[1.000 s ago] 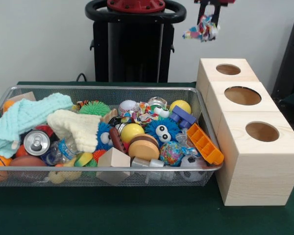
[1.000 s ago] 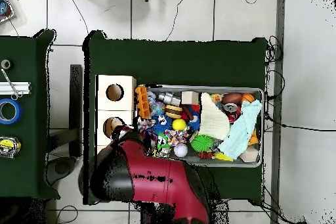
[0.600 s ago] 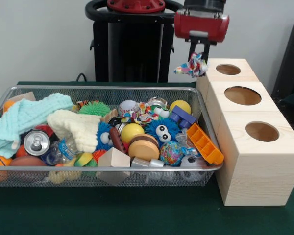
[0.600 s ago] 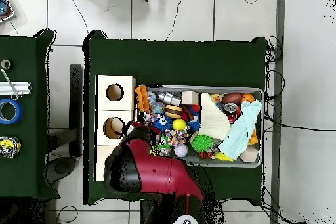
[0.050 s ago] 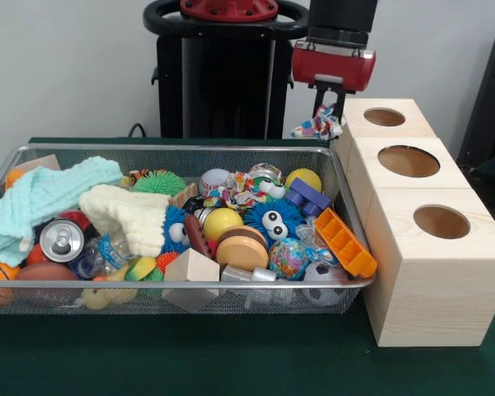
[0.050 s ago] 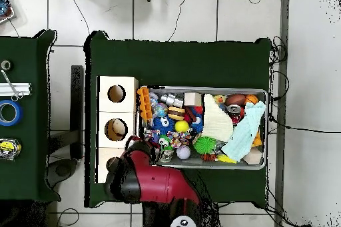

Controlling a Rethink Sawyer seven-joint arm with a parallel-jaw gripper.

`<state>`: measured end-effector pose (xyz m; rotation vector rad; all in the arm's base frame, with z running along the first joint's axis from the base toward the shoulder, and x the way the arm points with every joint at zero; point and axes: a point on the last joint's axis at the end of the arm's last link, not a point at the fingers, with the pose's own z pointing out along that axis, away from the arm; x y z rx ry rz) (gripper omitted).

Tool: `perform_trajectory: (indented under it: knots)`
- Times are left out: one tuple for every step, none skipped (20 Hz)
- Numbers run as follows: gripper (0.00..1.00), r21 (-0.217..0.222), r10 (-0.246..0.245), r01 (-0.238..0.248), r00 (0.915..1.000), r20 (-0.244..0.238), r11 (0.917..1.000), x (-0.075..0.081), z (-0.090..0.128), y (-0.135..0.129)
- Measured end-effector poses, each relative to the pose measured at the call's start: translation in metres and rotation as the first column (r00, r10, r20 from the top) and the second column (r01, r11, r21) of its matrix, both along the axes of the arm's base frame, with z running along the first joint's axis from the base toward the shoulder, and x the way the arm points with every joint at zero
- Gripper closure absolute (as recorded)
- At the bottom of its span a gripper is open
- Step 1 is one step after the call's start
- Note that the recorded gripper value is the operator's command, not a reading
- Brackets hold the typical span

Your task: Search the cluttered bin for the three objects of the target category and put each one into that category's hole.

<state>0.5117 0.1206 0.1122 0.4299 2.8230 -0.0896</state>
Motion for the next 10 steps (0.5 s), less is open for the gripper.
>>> perform_trajectory:
  knots:
    - [1.00, 0.006, 0.002, -0.002, 1.0000, -0.009, 1.0000, -0.003, 0.004, 0.008]
    - [1.00, 0.011, 0.004, -0.003, 0.9998, -0.018, 0.9999, -0.005, 0.007, 0.014]
    - [1.00, 0.016, 0.005, -0.005, 0.9996, -0.026, 0.9999, -0.007, 0.010, 0.021]
    - [1.00, 0.019, 0.007, -0.007, 0.9994, -0.034, 0.9998, -0.009, 0.013, 0.026]
    - [1.00, 0.023, 0.009, -0.008, 0.9991, -0.041, 0.9997, -0.011, 0.015, 0.031]
    - [1.00, 0.028, 0.013, -0.012, 0.9986, -0.052, 0.9995, -0.013, 0.019, 0.038]
    - [1.00, 0.034, 0.017, -0.015, 0.9979, -0.063, 0.9993, -0.015, 0.023, 0.044]
    - [1.00, 0.037, 0.019, -0.017, 0.9974, -0.069, 0.9992, -0.016, 0.025, 0.048]
    - [1.00, 0.044, 0.023, -0.019, 0.9961, -0.086, 0.9988, -0.019, 0.029, 0.056]
    - [1.00, 0.048, 0.023, -0.019, 0.9953, -0.094, 0.9987, -0.021, 0.031, 0.060]
